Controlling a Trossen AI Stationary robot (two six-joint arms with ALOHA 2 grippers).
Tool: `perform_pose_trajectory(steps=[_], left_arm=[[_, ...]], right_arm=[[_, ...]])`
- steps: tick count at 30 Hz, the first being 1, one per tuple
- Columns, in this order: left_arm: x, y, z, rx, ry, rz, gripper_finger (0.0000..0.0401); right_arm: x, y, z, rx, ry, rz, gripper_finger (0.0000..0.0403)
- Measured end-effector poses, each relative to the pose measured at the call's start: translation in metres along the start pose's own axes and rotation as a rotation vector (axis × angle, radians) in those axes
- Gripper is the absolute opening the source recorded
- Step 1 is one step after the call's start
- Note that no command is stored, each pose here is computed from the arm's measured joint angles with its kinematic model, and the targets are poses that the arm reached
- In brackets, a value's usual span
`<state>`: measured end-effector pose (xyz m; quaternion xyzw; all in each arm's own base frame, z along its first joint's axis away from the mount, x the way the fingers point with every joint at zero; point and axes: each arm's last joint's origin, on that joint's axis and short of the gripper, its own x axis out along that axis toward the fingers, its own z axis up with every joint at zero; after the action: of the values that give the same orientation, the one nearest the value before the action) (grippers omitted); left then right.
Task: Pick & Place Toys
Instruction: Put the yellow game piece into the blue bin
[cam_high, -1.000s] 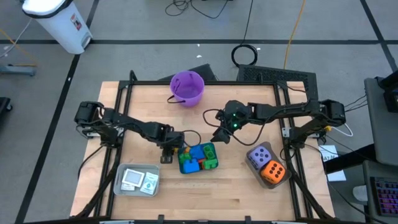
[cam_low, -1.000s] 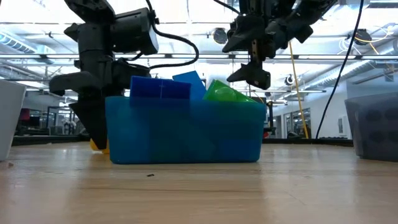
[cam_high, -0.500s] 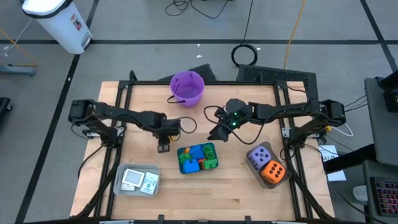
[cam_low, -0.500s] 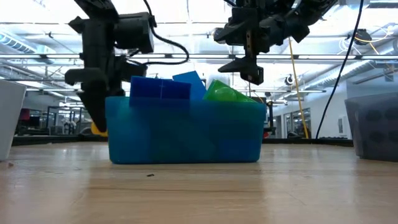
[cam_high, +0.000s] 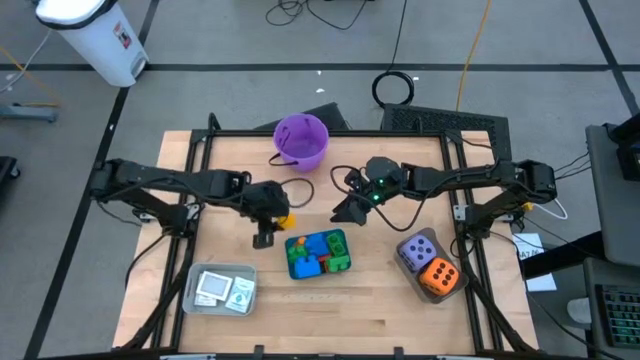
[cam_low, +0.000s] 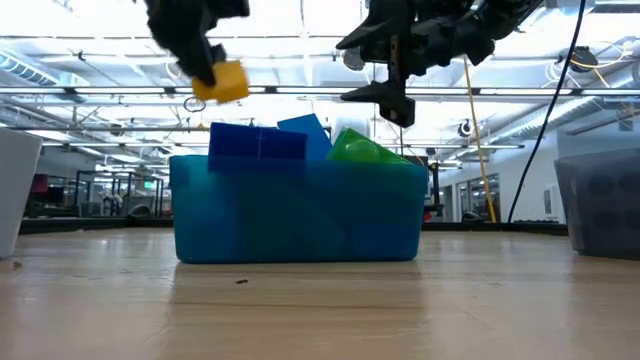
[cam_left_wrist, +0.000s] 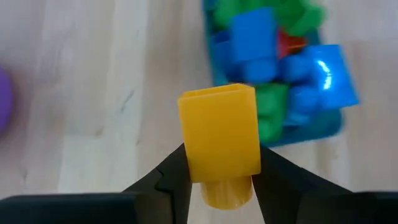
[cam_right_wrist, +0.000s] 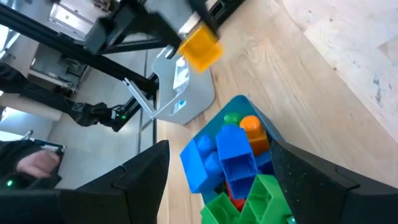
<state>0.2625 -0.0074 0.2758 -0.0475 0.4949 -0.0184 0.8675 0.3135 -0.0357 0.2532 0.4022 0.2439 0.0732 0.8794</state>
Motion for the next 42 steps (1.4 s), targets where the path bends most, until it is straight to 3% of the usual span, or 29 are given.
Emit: perform_pose_trajectory(steps=[5,13,21,30,42], left_arm=[[0.006,-0.023,0.020,0.056,-0.033,-0.035,0.0144],[0.045,-0.041,0.022,0.067,0.067,-0.108,0.0143],[0.061,-0.046,0.021,0.061,0.102,-0.133,0.0156],[0.073,-0.047,0.021,0.088,0.117,-0.148,0.0144],[0.081,-0.047,0.024,0.084,0.108,-0.170,0.0226]], right_arm=[[0.000,0.001,0.001,-0.008,-0.013,0.010,0.0270],[0.000,0.001,0.002,-0.003,-0.016,0.013,0.0270],[0.000,0.001,0.002,0.016,-0.014,0.015,0.0270],[0.000,0.002,0.002,0.015,-0.014,0.016,0.0270],[0.002,0.004,-0.001,0.011,-0.004,0.023,0.0270]])
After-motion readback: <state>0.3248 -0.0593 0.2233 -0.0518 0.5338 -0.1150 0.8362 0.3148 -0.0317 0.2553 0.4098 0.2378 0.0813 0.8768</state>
